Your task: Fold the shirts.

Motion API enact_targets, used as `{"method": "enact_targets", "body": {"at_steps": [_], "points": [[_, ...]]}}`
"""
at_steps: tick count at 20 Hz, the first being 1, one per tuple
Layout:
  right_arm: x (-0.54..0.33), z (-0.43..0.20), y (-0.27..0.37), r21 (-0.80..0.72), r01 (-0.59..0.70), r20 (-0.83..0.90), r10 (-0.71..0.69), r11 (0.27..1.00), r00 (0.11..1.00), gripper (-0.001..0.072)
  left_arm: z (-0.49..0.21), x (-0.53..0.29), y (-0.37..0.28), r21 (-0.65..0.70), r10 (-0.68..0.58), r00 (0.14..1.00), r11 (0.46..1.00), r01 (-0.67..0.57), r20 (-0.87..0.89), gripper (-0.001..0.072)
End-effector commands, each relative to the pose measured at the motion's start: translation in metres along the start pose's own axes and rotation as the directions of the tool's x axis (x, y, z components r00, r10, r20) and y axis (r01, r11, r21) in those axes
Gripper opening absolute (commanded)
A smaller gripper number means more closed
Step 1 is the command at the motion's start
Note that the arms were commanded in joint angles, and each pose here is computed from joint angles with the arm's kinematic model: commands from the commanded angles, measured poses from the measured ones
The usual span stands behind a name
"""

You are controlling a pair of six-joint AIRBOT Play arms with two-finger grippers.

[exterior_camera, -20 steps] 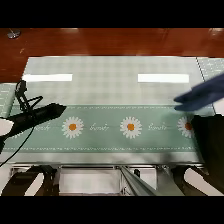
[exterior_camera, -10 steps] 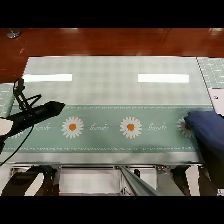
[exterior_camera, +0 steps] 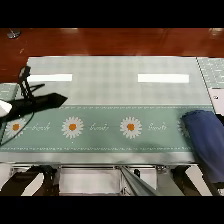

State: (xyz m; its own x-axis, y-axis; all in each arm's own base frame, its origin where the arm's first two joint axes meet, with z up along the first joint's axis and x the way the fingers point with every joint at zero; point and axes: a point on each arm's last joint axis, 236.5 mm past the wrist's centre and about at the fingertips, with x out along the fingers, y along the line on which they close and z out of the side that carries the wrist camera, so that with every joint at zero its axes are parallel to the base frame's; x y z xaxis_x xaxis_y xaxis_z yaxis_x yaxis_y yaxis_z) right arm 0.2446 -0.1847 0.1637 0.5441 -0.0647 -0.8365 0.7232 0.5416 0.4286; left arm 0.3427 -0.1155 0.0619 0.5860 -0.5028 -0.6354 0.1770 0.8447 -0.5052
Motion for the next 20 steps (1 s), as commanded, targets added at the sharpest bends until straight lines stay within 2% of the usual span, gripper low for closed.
{"method": "enact_targets", "body": {"at_steps": [1, 3, 5, 7, 9, 11, 14, 20], "points": [[-0.006, 0.039, 0.169, -0.262, -0.428, 0.041, 0.453, 0.865, 0.891, 0.0017, 0.074, -0.018, -0.045, 0.136, -0.081, 0.997, 0.987, 0.081, -0.007, 0.0026], [0.013, -0.002, 0.248, -0.477, -0.481, -0.081, 0.508, 0.736, 0.858, 0.0017, 0.122, -0.036, -0.065, 0.163, -0.072, 0.997, 0.984, 0.067, 0.021, 0.0025], [0.052, -0.069, 0.296, -0.627, -0.472, -0.205, 0.453, 0.62, 0.868, 0.0017, 0.146, -0.04, -0.064, 0.188, 0.022, 0.999, 0.982, -0.028, 0.033, 0.0026], [0.11, -0.129, 0.295, -0.78, -0.353, -0.262, 0.242, 0.517, 0.934, 0.0018, 0.133, -0.027, -0.053, 0.166, 0.101, 0.995, 0.981, -0.096, -0.022, 0.0026], [0.166, -0.161, 0.261, -0.871, -0.211, -0.241, -0.011, 0.444, 0.97, 0.0018, 0.099, -0.005, -0.025, 0.157, 0.192, 0.974, 0.972, -0.173, -0.118, 0.0027], [0.207, -0.182, 0.228, -0.85, -0.171, -0.276, -0.144, 0.498, 0.95, 0.0018, 0.066, 0.012, 0.025, 0.089, 0.311, 0.93, 0.95, -0.299, -0.197, 0.0026], [0.236, -0.191, 0.194, -0.816, -0.126, -0.312, -0.246, 0.564, 0.918, 0.0018, 0.042, 0.023, 0.055, 0.06, 0.345, 0.886, 0.937, -0.344, -0.311, 0.0027], [0.235, -0.182, 0.199, -0.826, -0.11, -0.275, -0.225, 0.553, 0.935, 0.0018, 0.044, 0.026, 0.056, 0.059, 0.345, 0.889, 0.937, -0.344, -0.301, 0.0029]]}}
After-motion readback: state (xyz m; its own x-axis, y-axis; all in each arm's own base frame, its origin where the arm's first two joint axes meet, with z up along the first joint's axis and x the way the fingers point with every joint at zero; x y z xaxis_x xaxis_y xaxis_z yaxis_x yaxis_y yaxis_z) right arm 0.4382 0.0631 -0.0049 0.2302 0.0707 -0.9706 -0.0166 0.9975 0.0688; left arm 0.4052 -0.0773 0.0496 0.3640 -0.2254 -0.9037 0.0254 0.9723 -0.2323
